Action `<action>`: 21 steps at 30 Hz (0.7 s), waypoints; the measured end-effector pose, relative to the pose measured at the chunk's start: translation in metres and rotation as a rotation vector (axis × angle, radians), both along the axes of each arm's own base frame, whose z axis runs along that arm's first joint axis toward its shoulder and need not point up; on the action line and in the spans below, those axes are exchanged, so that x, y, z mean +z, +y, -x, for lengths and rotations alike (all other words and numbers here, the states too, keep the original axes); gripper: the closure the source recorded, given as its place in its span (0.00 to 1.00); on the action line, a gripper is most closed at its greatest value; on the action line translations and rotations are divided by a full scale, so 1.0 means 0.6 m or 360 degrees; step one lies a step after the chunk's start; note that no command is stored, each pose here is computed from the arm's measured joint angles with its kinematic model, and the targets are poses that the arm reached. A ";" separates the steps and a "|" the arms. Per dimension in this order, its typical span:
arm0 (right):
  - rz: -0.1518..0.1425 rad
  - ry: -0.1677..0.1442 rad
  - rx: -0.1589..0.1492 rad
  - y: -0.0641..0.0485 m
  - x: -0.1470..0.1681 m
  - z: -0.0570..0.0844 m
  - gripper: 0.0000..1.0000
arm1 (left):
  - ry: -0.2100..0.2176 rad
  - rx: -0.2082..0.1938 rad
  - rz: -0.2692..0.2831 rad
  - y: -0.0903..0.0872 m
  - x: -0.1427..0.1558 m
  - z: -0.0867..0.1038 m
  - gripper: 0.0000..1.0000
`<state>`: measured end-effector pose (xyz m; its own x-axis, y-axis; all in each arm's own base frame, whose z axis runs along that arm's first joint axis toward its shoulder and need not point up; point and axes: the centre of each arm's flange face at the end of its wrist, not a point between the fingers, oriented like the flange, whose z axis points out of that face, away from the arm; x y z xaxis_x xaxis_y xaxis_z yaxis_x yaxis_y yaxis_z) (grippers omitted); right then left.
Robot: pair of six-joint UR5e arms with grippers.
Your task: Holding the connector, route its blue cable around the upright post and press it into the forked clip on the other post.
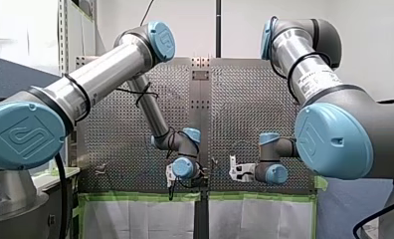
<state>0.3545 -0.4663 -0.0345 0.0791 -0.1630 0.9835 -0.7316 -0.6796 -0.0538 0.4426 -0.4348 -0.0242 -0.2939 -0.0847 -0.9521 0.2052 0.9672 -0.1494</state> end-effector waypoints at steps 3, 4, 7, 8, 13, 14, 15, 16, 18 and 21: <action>-0.0001 0.0001 -0.0007 -0.002 0.000 0.003 1.00 | -0.0016 0.0040 -0.0001 0.003 0.001 -0.002 0.55; -0.0001 0.0001 -0.0008 -0.002 0.000 0.003 1.00 | -0.0021 0.0053 -0.0002 0.004 0.002 -0.003 0.55; -0.0004 0.0002 -0.0010 -0.003 0.000 0.004 1.00 | -0.0038 0.0099 -0.0012 0.009 0.003 -0.005 0.86; -0.0005 0.0002 -0.0010 -0.002 0.000 0.005 1.00 | -0.0042 0.0114 -0.0015 0.010 0.003 -0.006 0.92; -0.0008 0.0003 -0.0013 -0.003 -0.001 0.006 1.00 | -0.0056 0.0186 -0.0031 0.019 0.004 -0.009 1.00; -0.0008 0.0004 -0.0015 -0.003 -0.001 0.006 1.00 | -0.0058 0.0198 -0.0034 0.020 0.004 -0.010 1.00; -0.0008 0.0004 -0.0018 -0.004 -0.001 0.007 1.00 | -0.0062 0.0214 -0.0038 0.022 0.004 -0.010 1.00; -0.0007 0.0004 -0.0022 -0.005 -0.001 0.007 1.00 | -0.0066 0.0225 -0.0041 0.022 0.004 -0.010 1.00; -0.0005 0.0005 -0.0031 -0.007 0.000 0.009 1.00 | -0.0081 0.0248 -0.0053 0.024 0.005 -0.010 1.00; -0.0003 0.0004 -0.0040 -0.011 0.001 0.012 1.00 | -0.0115 0.0279 -0.0075 0.024 0.007 -0.012 1.00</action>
